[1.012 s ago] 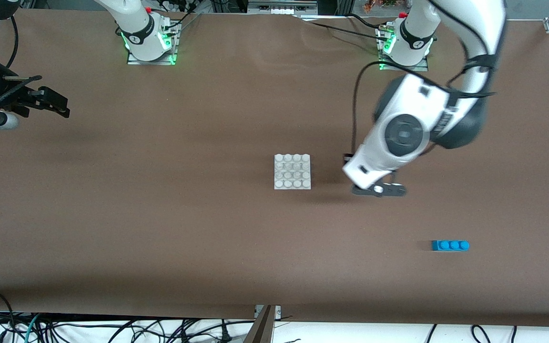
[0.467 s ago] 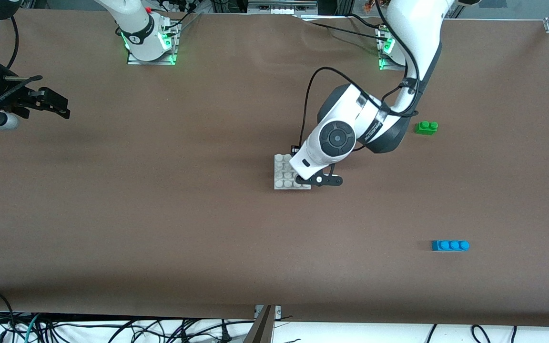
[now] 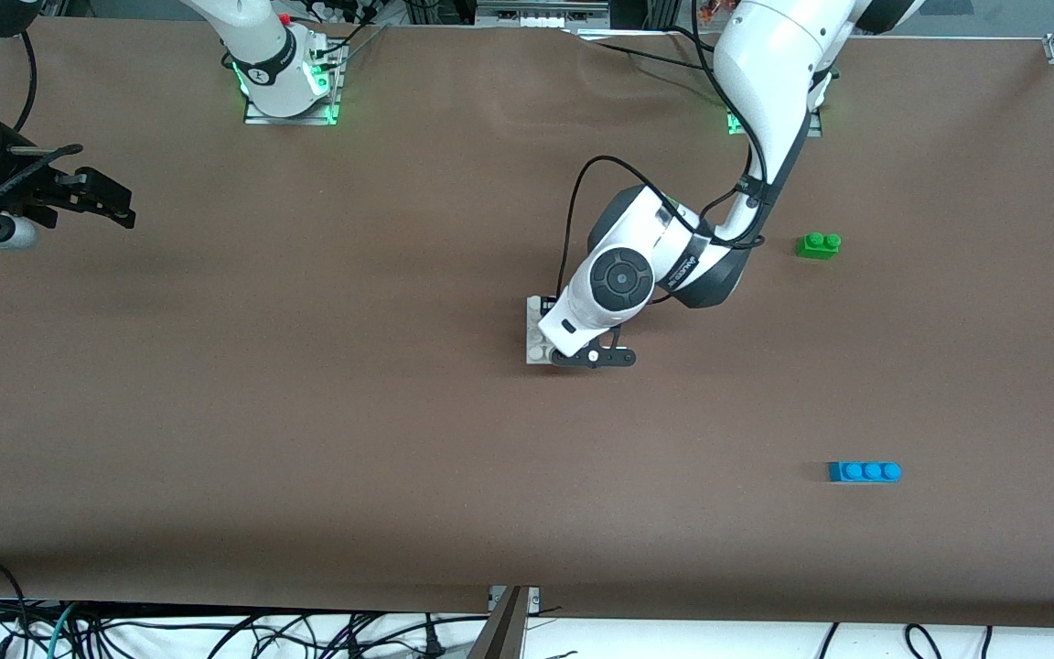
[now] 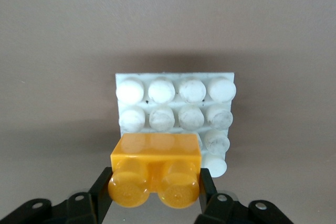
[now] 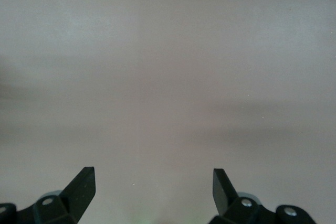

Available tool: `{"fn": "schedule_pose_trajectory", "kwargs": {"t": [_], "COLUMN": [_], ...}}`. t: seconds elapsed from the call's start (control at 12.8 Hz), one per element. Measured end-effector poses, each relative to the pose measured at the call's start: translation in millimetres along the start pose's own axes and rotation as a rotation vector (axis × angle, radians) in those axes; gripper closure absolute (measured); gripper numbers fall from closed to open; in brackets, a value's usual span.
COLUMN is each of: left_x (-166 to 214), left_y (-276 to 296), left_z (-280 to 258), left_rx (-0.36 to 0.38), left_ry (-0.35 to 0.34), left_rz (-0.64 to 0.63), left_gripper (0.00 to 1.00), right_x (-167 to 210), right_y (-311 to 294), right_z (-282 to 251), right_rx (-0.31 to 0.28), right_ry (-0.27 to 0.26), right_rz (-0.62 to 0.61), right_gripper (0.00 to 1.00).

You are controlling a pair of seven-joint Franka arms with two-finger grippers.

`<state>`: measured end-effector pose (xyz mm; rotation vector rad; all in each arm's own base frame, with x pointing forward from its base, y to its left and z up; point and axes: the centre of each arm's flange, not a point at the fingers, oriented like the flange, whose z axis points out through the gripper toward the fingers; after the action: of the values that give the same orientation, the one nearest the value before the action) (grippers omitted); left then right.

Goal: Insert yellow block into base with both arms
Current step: 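Press the yellow brick down onto the base plate studs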

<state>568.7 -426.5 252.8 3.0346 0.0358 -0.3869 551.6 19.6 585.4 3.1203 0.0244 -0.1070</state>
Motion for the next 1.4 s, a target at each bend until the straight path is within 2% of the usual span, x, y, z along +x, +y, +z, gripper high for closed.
{"fn": "schedule_pose_trajectory", "kwargs": {"t": [0.39, 1.4], "left_x": [-4.3, -10.2], "left_y": [17.2, 26.3], "left_z": [23.3, 37.4], "left_rx": [-0.009, 0.005], "left_ry": [0.022, 0.022], "left_rz": [-0.057, -0.05], "left_gripper": [0.32, 0.32], "right_x": [3.8, 3.9], "right_y": [-0.4, -0.4], "right_z": [-3.9, -6.4], "right_rx": [-0.001, 0.0], "right_ry": [0.021, 0.026], "right_rz": [0.0, 0.001], "right_gripper": [0.01, 0.01]}}
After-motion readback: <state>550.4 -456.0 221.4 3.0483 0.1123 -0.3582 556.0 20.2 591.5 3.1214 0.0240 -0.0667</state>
